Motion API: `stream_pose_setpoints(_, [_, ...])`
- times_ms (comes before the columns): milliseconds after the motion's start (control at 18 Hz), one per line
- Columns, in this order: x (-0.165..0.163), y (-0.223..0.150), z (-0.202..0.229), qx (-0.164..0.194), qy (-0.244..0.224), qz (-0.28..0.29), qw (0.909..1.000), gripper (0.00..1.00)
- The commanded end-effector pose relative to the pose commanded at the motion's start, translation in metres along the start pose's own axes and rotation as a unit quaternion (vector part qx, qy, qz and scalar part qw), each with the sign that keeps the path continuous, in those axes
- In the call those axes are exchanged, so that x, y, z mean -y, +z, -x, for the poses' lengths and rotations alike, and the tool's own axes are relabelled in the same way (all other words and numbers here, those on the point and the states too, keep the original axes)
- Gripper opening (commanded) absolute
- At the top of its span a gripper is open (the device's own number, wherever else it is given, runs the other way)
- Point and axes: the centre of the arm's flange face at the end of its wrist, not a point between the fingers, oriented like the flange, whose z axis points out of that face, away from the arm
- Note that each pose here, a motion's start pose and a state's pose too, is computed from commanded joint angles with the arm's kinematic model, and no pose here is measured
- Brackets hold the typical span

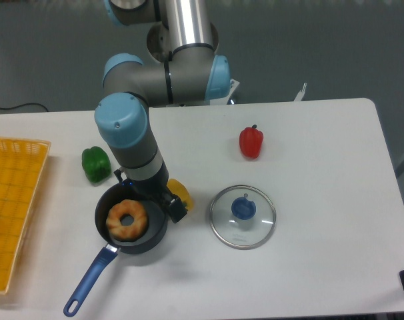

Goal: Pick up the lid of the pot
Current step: 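Move the gripper from above the saucepan over to the glass lid's blue knob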

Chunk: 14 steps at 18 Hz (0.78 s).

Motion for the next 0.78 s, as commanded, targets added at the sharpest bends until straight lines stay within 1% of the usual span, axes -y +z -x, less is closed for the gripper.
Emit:
stream_pose_setpoints(500, [-0.002, 0.002, -0.002, -0.001, -0.001, 0.003, 1.0000, 1.00])
stream_pose_setpoints(667, [-0.008, 0.015, -0.009, -0.011, -0.003, 0.012, 0.9999, 1.00])
stream_pose_setpoints(778, [-0.011, 0.014, -0.006, -0.010, -0.002, 0.012, 0.9999, 1.00])
